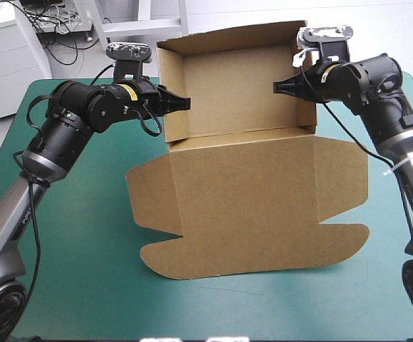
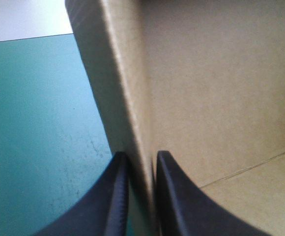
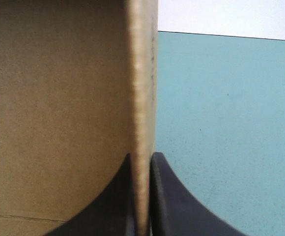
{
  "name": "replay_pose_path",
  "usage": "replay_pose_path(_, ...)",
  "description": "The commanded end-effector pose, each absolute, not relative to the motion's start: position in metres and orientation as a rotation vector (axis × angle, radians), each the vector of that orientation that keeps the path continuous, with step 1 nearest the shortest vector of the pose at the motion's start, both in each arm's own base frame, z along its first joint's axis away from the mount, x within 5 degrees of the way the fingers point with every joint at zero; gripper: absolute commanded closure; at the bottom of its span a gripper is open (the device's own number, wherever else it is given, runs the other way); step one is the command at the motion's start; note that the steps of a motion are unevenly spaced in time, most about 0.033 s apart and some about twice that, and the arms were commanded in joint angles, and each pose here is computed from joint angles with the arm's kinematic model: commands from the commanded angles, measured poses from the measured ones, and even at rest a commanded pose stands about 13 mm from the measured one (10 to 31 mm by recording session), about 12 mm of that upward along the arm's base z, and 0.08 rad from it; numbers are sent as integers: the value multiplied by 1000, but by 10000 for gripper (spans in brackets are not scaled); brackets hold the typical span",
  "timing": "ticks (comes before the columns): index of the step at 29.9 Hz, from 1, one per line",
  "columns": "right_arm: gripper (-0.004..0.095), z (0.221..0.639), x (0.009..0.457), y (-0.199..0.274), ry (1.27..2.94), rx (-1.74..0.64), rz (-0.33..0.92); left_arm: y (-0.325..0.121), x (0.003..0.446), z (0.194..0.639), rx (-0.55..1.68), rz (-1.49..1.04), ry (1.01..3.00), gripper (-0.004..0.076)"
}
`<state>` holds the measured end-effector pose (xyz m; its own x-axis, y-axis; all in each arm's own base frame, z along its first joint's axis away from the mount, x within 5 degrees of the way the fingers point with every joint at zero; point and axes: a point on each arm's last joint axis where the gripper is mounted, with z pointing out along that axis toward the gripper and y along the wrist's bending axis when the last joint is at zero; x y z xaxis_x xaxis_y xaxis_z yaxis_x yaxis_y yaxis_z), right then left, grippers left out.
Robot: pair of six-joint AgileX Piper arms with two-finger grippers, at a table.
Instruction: Fold the box
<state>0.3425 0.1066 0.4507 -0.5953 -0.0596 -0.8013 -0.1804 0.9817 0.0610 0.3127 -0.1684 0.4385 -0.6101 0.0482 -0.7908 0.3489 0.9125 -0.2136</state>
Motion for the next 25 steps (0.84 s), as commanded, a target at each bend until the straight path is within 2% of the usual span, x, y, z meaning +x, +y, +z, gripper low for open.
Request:
replay_pose_path(1, 918, 484, 328, 108, 2045, -142, 288, -169, 304, 462, 259, -519, 2085, 754)
replay_pose_path(10, 918, 481, 325, 108, 2089, -173, 281, -165, 307, 463, 274, -448, 2064, 752)
replay_pose_path(23, 920, 476, 322, 108, 2147, -214, 261, -167, 317, 445, 297, -366, 2151, 752)
replay_pose_path(25, 920, 476, 322, 108, 2147, -214, 261, -167, 317, 445, 296, -369, 2151, 724)
